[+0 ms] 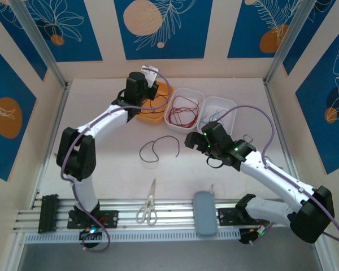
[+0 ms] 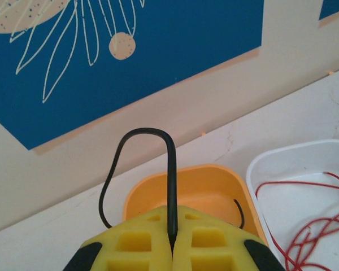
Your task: Untangle the cables
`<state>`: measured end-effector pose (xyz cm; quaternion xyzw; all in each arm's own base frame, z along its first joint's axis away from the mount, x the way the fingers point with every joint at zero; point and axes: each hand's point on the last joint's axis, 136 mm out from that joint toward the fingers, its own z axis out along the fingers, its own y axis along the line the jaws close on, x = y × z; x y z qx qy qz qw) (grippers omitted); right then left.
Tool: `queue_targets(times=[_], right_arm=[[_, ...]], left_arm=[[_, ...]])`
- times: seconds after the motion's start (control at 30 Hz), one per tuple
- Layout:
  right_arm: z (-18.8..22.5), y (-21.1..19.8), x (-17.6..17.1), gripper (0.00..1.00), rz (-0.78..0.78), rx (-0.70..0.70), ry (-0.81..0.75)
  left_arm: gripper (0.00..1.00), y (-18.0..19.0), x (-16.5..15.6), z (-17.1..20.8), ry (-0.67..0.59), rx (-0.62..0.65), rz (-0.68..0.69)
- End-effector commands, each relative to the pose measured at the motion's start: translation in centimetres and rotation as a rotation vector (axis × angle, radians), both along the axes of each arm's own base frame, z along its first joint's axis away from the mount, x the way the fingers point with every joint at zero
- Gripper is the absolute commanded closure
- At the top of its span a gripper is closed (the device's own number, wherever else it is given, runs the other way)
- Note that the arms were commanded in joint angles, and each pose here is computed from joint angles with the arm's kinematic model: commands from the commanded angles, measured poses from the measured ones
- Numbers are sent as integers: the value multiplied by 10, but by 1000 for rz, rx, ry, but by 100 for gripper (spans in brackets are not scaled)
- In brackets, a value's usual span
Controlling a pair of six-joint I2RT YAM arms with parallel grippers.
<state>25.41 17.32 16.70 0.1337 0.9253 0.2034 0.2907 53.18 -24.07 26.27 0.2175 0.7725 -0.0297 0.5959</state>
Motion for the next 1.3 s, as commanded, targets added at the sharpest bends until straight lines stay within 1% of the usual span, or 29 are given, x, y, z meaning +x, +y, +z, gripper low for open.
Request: queue_targets(times=[0.0,0.27,0.6,0.87,1.0,1.27], right_arm=[[9,-9,0,1,-40,-2,-18],[6,-10,0,1,-50,11,-13],[-2,-11,-2,1,-57,13,3],[-3,-9,-1,1,-53,24,6],[-4,-8,-3,1,-52,26,12],[-6,-8,-3,1,-56,28,13]], left_arm=[[100,7,19,17,-58,6,41],[100,1,40,-16,16,74,44],[100,8,42,-50,76,171,61],[100,0,25,-92,198,244,-50],[100,-2,15,-115,266,327,-119],[100,2,3,-144,324,492,-214]])
